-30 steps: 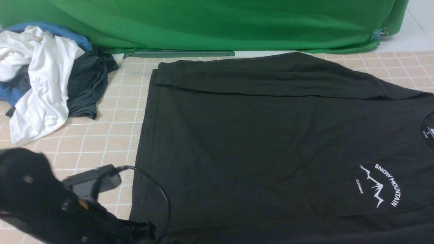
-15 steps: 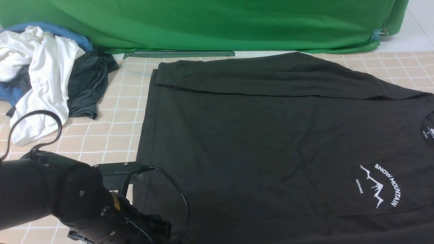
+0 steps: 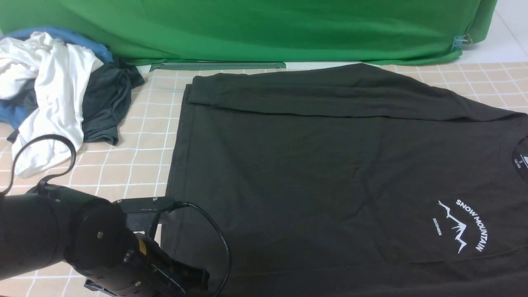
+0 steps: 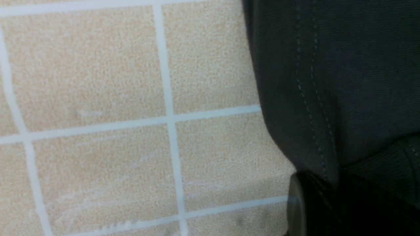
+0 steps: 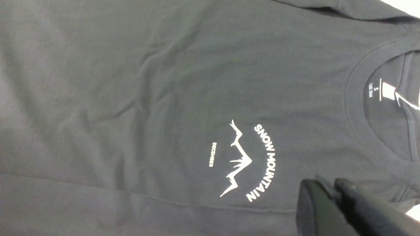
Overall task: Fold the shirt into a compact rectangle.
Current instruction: 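Grasp the left edge of the dark T-shirt lying flat on the table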
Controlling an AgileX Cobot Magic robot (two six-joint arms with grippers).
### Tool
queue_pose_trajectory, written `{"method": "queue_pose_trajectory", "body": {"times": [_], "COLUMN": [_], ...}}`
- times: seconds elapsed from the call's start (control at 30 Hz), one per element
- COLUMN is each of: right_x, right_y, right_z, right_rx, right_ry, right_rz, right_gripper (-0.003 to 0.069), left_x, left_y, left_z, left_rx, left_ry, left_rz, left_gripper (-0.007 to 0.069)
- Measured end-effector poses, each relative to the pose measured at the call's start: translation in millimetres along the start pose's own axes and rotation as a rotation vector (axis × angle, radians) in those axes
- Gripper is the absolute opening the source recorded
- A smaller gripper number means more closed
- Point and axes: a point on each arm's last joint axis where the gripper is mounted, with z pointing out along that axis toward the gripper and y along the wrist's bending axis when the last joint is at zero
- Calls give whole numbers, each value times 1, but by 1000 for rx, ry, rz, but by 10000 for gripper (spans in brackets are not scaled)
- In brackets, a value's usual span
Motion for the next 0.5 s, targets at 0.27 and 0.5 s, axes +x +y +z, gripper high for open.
{"method": "queue_pose_trajectory", "body": {"times": [0.27, 0.5], "right_x": [0, 0], "right_y": [0, 0], "right_z": [0, 0], "right_rx": [0, 0], "right_ry": [0, 0], "right_rz": [0, 1], "right_gripper": [96, 105], "left_x": [-1, -18], "left_y": [0, 0], "left_z": [-5, -28], "left_rx": [-22, -135], "left_ry": [20, 71], "left_rz": [-22, -14], "left_gripper": [55, 239]}}
